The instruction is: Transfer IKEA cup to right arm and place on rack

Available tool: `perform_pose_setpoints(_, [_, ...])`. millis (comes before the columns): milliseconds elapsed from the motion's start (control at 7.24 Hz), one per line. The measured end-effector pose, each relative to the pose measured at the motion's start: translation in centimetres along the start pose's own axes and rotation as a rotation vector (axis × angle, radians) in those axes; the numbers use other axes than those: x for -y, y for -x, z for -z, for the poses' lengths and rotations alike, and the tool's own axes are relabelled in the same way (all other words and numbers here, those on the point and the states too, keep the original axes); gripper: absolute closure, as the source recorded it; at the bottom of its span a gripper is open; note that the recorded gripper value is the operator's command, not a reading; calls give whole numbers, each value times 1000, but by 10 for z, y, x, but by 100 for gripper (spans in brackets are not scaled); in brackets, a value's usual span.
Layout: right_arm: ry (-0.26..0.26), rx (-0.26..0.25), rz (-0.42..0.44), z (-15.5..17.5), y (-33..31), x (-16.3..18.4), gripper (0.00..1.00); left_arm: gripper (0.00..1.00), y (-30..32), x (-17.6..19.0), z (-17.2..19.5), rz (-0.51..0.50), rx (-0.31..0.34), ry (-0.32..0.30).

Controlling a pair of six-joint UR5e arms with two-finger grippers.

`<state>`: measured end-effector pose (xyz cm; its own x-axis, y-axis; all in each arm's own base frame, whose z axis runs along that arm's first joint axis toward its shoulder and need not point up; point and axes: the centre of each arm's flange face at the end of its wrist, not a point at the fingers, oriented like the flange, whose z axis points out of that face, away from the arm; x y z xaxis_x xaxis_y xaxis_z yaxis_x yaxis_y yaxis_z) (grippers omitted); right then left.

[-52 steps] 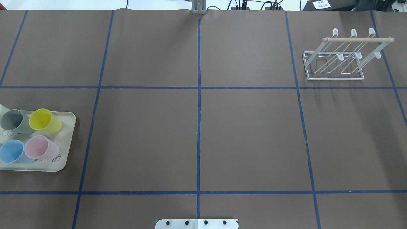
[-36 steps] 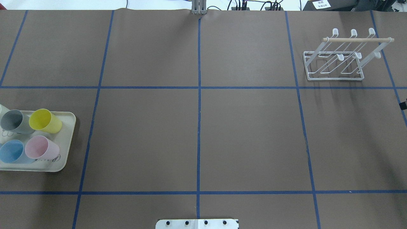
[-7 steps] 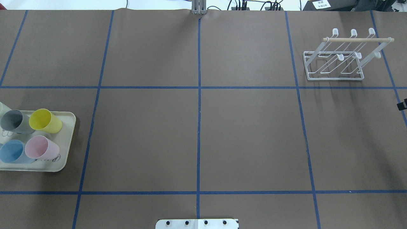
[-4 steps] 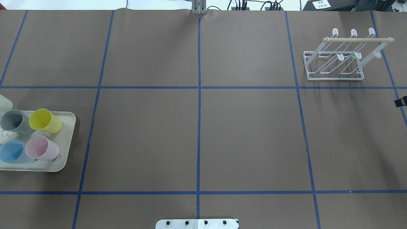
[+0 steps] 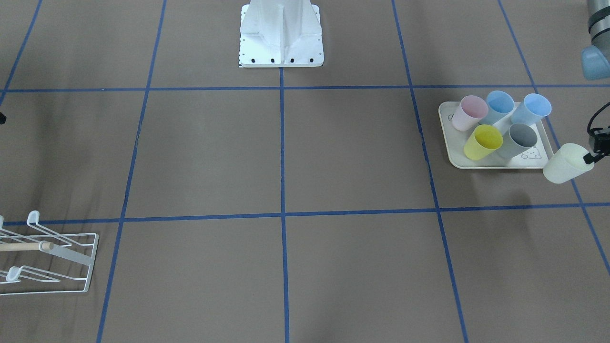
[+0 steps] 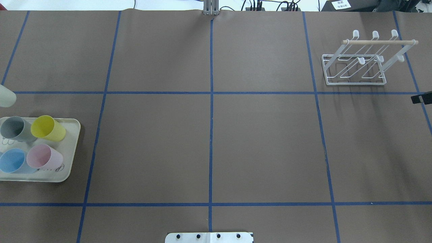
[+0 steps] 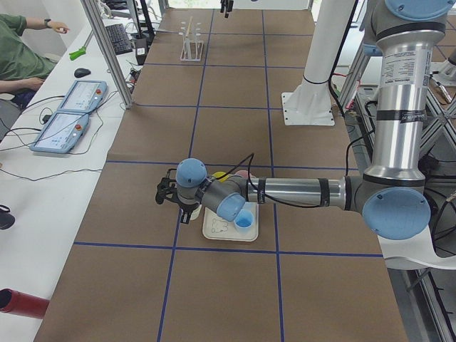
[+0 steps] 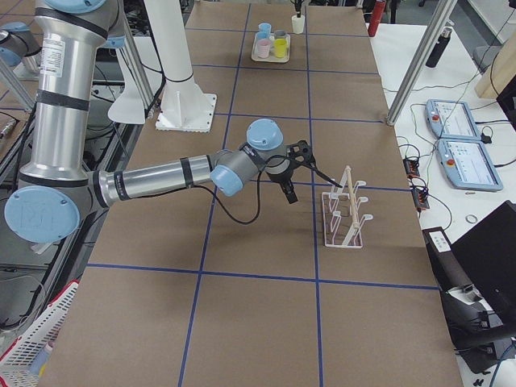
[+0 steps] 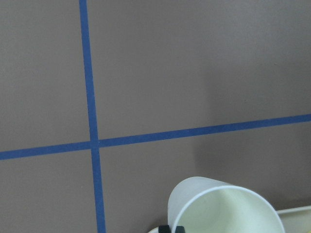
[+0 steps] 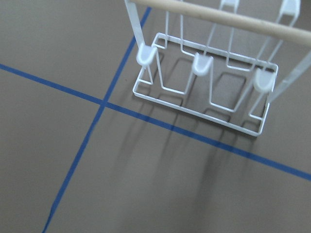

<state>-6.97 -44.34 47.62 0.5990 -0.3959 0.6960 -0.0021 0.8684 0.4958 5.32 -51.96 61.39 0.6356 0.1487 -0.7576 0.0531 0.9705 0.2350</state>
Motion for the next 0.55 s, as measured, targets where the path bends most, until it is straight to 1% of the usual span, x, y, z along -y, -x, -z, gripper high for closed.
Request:
perform_pose_setpoints(138, [-33,15,38,1,9,18,0,100,-3,5,1,-4,-3,-4])
perform_pose_setpoints(276, [-53,26,60,1,16,32,0,100,-7,9,3,-1,-6,-9])
perform_pose_setpoints(552, [-82,41,85,3,28,53,1,100,-18,14,11,20,-22,-23])
